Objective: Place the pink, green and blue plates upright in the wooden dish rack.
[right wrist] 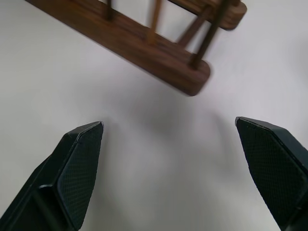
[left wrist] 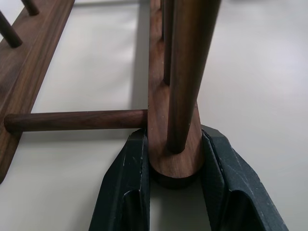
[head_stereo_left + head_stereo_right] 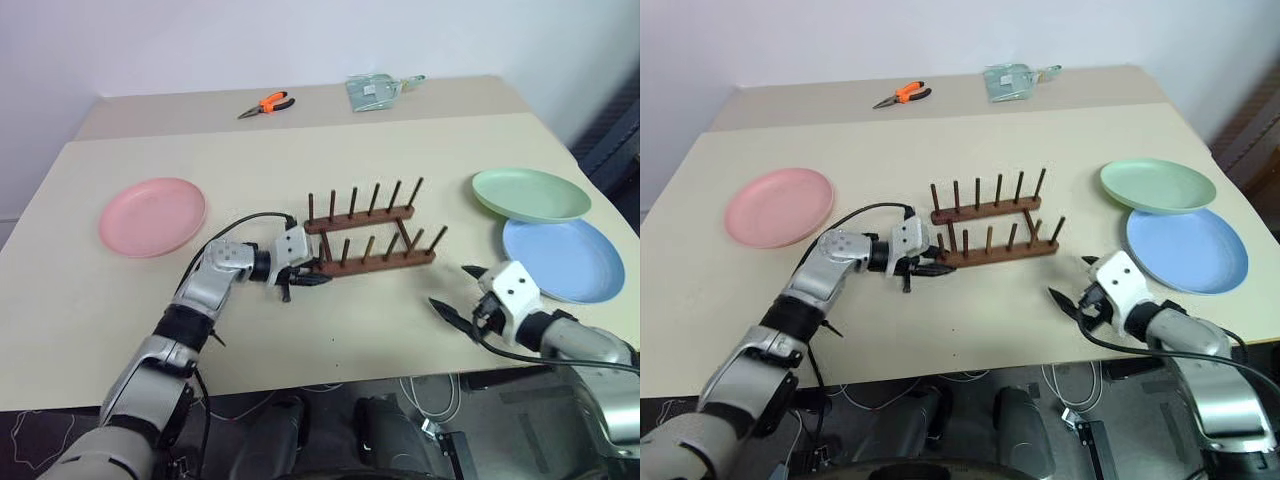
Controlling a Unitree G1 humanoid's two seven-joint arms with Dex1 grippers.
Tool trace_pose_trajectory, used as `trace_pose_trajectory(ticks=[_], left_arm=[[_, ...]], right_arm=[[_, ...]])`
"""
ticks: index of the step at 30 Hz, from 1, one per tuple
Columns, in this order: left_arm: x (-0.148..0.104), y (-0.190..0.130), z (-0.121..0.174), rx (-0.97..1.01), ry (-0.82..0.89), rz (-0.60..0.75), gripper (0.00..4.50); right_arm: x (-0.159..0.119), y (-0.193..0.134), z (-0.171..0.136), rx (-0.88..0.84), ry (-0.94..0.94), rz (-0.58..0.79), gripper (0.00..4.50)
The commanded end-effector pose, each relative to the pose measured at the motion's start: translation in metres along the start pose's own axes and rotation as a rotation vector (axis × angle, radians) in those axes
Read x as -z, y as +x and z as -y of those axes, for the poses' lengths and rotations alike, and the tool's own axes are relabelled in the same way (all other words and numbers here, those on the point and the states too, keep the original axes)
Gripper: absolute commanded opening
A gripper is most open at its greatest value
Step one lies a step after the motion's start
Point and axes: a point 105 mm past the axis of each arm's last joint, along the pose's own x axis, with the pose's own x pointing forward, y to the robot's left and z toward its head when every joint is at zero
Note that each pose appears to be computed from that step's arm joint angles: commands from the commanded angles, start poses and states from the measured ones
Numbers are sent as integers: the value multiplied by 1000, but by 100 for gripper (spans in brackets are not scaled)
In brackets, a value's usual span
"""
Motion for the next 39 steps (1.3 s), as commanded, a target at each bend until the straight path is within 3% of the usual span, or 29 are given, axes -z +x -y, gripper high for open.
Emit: trace_pose_trajectory(ticks=[1,6,7,9,12,17,18,21,26,39], left_arm=[[0,1,6,19,-27,-2,128],[19,-13,-1,-72,-70,-83,375],[22,-19,-1,-89,-88,-93,375],[27,-32,0,-126,-144,-101,379],[29,-50,17,-128,-213,-95,278],[14,-38,51,-39,-257,-49,25],[9,-28,53,-35,-253,-34,7],[-2,-3,57,-31,-256,-9,7],[3,19,50,-98,-234,-43,7],[26,16,-25,-485,-262,-99,7]], right_arm=[[-8,-11,3,-1,-39,16,450],[-8,-11,0,-15,-45,21,450],[-8,-10,-2,-27,-45,24,450],[-9,-9,-6,-51,-53,28,397],[-8,-4,-16,-92,-45,29,266],[-4,13,-26,-130,-56,11,1],[-3,17,-25,-123,-65,6,0],[-2,26,-19,-90,-92,-12,0],[-9,40,-17,-63,-120,-1,0],[-29,94,25,126,-182,12,0]])
